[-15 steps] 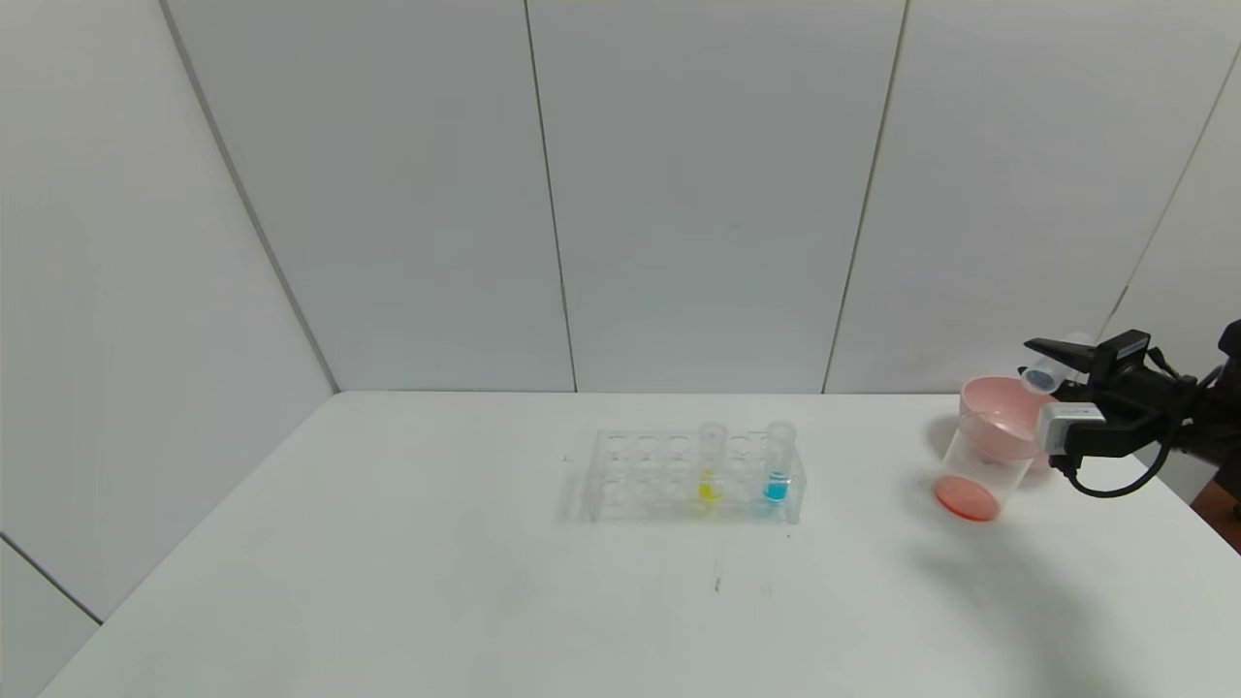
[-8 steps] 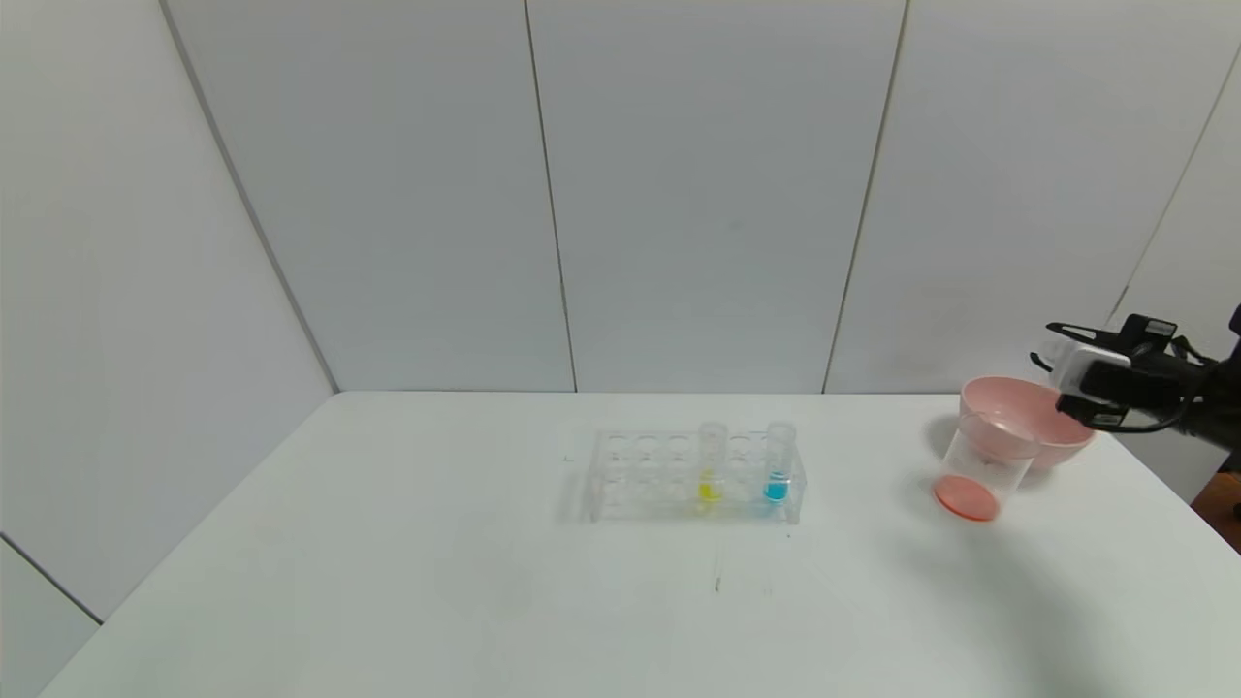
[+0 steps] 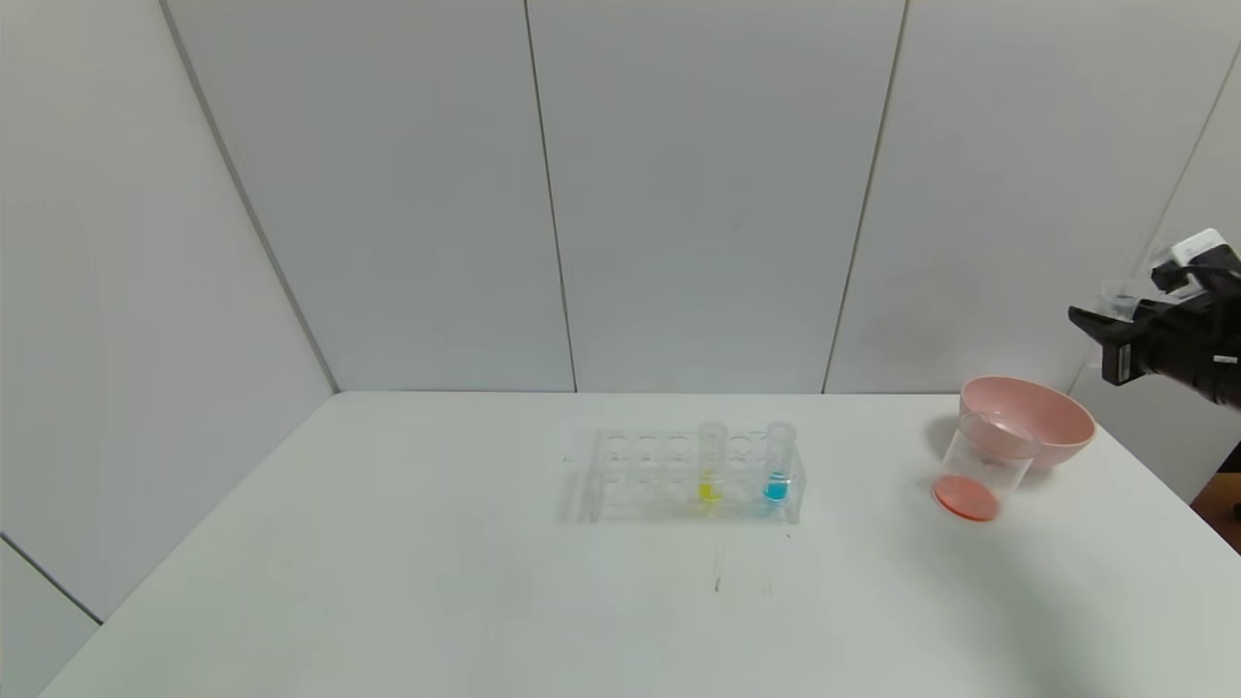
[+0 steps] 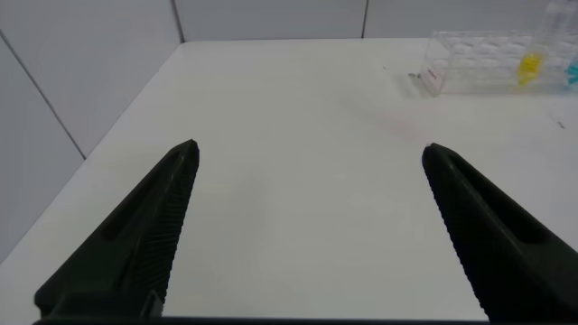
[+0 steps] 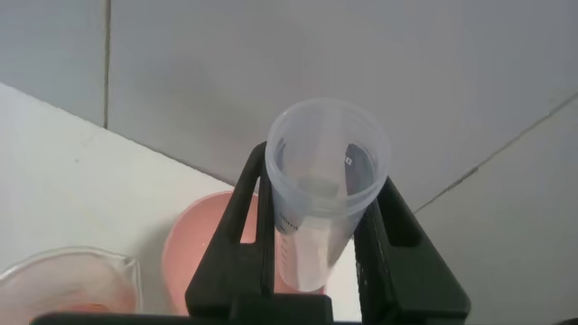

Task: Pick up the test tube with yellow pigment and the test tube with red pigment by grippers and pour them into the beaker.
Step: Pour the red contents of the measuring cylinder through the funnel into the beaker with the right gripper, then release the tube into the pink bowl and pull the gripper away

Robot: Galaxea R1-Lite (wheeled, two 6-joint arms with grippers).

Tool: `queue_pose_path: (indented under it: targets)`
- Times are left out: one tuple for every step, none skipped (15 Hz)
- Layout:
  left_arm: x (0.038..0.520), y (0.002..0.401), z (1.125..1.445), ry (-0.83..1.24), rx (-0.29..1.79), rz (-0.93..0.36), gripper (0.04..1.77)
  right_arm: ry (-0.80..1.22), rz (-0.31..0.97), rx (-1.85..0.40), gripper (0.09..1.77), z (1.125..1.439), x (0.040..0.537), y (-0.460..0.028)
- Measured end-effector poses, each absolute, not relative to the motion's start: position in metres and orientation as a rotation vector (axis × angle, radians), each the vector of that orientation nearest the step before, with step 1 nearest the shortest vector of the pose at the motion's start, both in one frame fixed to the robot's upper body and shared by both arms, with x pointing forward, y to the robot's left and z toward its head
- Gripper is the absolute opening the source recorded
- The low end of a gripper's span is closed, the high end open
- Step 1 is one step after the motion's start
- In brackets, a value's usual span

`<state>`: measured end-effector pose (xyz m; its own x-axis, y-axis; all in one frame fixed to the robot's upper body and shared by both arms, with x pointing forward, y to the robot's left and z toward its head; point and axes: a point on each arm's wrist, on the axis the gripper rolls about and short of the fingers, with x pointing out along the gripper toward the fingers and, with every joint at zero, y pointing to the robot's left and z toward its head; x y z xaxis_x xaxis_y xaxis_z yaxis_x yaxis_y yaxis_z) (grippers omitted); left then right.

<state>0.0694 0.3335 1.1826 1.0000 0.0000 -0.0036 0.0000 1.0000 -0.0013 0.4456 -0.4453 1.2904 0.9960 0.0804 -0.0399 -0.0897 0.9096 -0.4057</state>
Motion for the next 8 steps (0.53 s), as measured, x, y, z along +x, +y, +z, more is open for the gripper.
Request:
queue_pose_path:
  targets:
    - [0.069, 0.334, 1.183, 0.004, -0.001, 0.000, 1.76, 0.026, 0.076, -0.350, 0.56, 1.290, 0.445, -0.447]
    - [0.069, 0.334, 1.183, 0.004, -0.001, 0.000, 1.76, 0.032, 0.057, -0.287, 0.56, 1.289, 0.446, -0.448]
    - [0.069, 0.334, 1.183, 0.004, -0.001, 0.000, 1.76, 0.042, 0.028, -0.242, 0.56, 1.287, 0.447, -0.449]
    - [0.069, 0.334, 1.183, 0.004, -0.001, 0.000, 1.76, 0.053, 0.006, -0.204, 0.56, 1.284, 0.448, -0.450]
    - [0.069, 0.334, 1.183, 0.004, -0.001, 0.000, 1.76, 0.061, -0.004, -0.178, 0.56, 1.281, 0.450, -0.451]
    - [0.069, 0.334, 1.183, 0.004, -0.001, 0.000, 1.76, 0.070, -0.005, -0.163, 0.56, 1.277, 0.452, -0.451]
    - [0.069, 0.334, 1.183, 0.004, -0.001, 0.000, 1.76, 0.075, -0.005, -0.159, 0.56, 1.274, 0.453, -0.452]
    - [0.069, 0.334, 1.183, 0.004, -0.001, 0.000, 1.76, 0.081, -0.005, -0.156, 0.56, 1.271, 0.455, -0.452]
